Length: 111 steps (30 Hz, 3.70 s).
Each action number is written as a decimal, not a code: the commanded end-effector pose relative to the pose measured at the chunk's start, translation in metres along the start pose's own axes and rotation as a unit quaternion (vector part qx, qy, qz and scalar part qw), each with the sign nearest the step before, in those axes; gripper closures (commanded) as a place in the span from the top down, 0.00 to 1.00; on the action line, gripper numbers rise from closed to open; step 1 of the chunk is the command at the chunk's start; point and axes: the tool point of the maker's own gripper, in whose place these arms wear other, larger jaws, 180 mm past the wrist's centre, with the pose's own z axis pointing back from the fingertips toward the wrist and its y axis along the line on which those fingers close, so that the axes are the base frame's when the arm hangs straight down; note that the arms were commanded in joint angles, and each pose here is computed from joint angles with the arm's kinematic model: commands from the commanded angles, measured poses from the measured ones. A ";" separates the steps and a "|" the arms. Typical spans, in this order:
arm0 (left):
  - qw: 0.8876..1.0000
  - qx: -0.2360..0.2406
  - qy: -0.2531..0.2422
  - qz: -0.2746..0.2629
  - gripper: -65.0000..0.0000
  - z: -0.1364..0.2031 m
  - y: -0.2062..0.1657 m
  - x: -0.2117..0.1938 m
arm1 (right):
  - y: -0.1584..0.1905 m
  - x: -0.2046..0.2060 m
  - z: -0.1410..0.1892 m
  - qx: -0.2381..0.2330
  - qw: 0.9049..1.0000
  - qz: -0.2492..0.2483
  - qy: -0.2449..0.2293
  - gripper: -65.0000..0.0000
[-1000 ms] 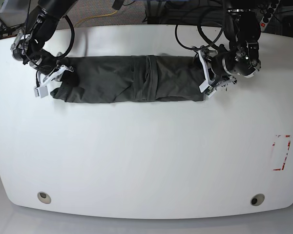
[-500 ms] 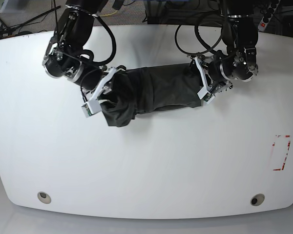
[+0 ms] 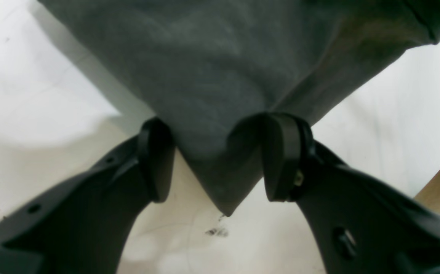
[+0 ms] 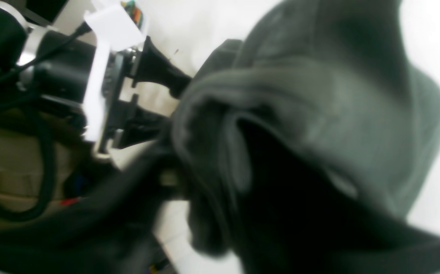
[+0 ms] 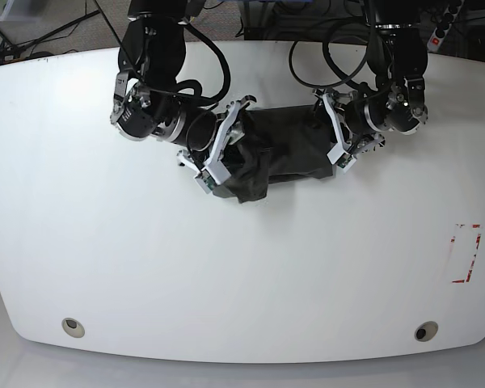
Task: Fold the T-shirt properly
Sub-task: 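Grasp the strip end with the right gripper and fold it toward the left gripper, then press and tuck the folded bundle into a square with both grippers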
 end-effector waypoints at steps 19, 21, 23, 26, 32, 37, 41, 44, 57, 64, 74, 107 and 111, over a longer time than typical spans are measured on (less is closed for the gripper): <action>0.985 0.094 -0.141 0.034 0.50 0.107 0.054 0.025 | 0.042 0.020 -0.029 0.079 0.995 0.041 -0.041 0.70; 0.982 0.113 -0.146 0.039 0.50 0.124 0.071 0.020 | 0.042 0.018 -0.023 0.080 0.995 0.046 -0.043 0.70; 0.978 0.141 -0.148 0.042 0.50 0.147 0.090 0.013 | 0.043 0.018 -0.015 0.081 0.994 0.053 -0.047 0.70; 0.976 0.174 -0.127 0.042 0.50 0.169 0.107 -0.004 | 0.042 0.014 -0.012 0.080 0.994 0.059 -0.041 0.70; 0.977 0.195 -0.086 0.024 0.51 0.187 0.118 -0.022 | 0.033 -0.001 -0.024 0.084 0.996 0.035 -0.017 0.70; 0.978 0.194 -0.077 0.025 0.51 0.186 0.117 -0.028 | 0.034 0.007 -0.052 0.112 0.993 0.016 -0.023 0.70; 0.980 0.183 -0.071 0.023 0.51 0.180 0.112 -0.029 | 0.034 0.015 -0.085 0.139 0.990 -0.014 -0.025 0.70; 0.985 0.159 -0.065 0.009 0.50 0.166 0.100 -0.026 | 0.036 0.023 -0.105 0.156 0.987 -0.025 -0.024 0.70; 0.994 0.046 -0.064 -0.075 0.50 0.112 0.036 0.010 | 0.003 0.088 -0.063 0.091 0.991 0.016 -0.097 0.70; 0.990 -0.028 -0.070 -0.123 0.50 0.083 -0.012 0.030 | -0.067 0.085 -0.023 0.005 0.995 0.022 -0.096 0.69; 0.981 -0.092 -0.110 -0.128 0.50 0.053 -0.067 0.060 | -0.129 0.050 -0.007 -0.053 0.998 -0.004 -0.042 0.24; 0.982 0.043 0.019 -0.183 0.50 0.026 0.027 0.052 | -0.161 -0.050 -0.010 -0.116 0.982 0.109 0.103 0.29; 0.976 0.066 0.008 -0.207 0.50 0.042 0.038 0.068 | -0.138 -0.058 -0.004 -0.108 0.981 0.126 0.097 0.29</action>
